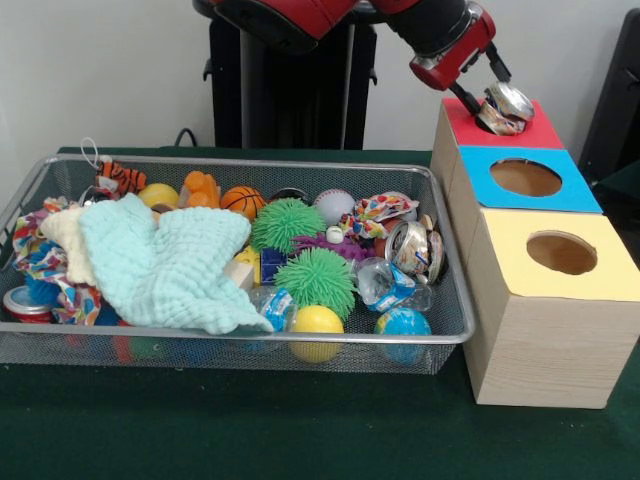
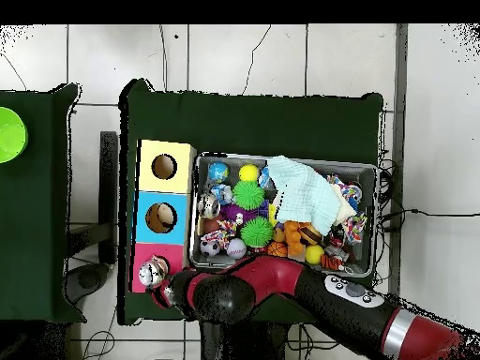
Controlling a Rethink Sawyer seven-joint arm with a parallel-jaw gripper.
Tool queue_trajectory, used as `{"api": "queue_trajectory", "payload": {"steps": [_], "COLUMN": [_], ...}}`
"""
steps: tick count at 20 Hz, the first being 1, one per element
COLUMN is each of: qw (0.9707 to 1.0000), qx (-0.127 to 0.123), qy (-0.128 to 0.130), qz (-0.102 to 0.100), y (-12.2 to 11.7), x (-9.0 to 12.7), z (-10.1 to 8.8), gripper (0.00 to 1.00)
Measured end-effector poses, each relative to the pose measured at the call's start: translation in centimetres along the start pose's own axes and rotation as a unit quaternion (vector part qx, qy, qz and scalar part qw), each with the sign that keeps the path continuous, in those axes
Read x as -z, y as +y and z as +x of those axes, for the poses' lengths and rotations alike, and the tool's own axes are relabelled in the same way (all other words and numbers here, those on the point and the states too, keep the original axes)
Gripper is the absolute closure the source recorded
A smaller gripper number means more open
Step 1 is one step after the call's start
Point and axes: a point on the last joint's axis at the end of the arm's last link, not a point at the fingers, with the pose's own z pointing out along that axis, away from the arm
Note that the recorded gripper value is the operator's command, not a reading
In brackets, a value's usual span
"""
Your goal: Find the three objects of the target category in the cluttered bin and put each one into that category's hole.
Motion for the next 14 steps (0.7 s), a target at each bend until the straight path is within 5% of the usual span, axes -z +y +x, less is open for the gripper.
{"api": "queue_trajectory", "payload": {"steps": [14], "qw": [0.9996], "qx": [-0.002], "qy": [-0.015], "qz": [0.023], "y": [0.64], "x": [-0.16], "z": [0.42], "gripper": [0.0]}}
